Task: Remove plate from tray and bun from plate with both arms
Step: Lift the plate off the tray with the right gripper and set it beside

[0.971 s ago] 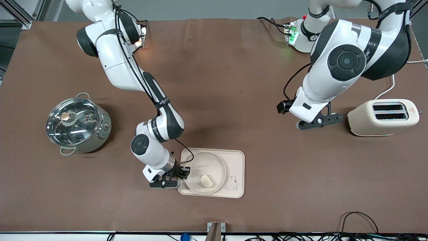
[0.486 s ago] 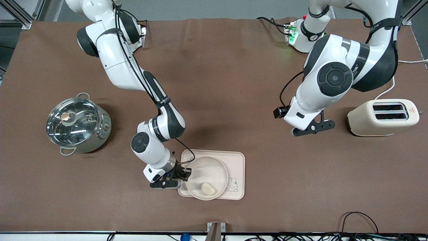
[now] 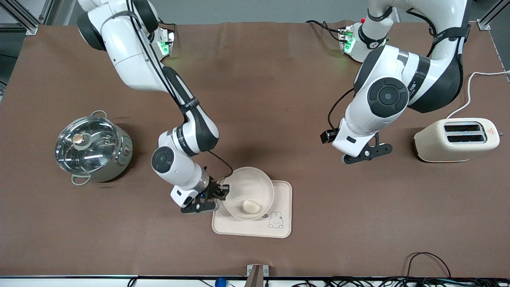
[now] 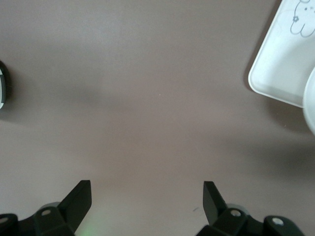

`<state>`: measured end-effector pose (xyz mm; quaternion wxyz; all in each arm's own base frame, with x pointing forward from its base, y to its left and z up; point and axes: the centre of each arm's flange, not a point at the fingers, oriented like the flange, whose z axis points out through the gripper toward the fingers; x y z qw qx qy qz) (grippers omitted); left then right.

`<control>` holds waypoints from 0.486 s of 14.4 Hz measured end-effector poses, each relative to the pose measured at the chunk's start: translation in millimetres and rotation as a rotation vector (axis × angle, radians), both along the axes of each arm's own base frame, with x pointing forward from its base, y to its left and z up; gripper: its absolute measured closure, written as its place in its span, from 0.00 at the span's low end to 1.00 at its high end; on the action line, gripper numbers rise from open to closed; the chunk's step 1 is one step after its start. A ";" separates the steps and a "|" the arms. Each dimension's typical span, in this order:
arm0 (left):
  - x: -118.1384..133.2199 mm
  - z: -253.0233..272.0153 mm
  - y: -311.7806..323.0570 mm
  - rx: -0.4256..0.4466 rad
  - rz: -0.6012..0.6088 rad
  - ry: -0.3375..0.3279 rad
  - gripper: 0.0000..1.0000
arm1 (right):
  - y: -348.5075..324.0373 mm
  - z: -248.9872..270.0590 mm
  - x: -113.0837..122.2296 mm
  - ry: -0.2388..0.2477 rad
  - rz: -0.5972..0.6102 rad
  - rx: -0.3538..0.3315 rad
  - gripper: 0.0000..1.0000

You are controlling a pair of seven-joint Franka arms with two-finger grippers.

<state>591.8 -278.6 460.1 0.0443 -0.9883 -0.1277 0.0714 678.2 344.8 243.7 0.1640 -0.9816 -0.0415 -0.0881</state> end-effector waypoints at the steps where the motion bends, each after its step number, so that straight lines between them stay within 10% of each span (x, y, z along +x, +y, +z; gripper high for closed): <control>1: 1.3 -3.7 -1.6 0.001 0.016 -0.003 0.00 | 2.3 -4.1 -18.9 0.004 0.008 0.013 0.96; 7: 3.2 -53.7 -46.4 -0.006 0.138 -0.053 0.00 | 17.9 -68.9 -165.7 -0.031 0.035 0.077 0.96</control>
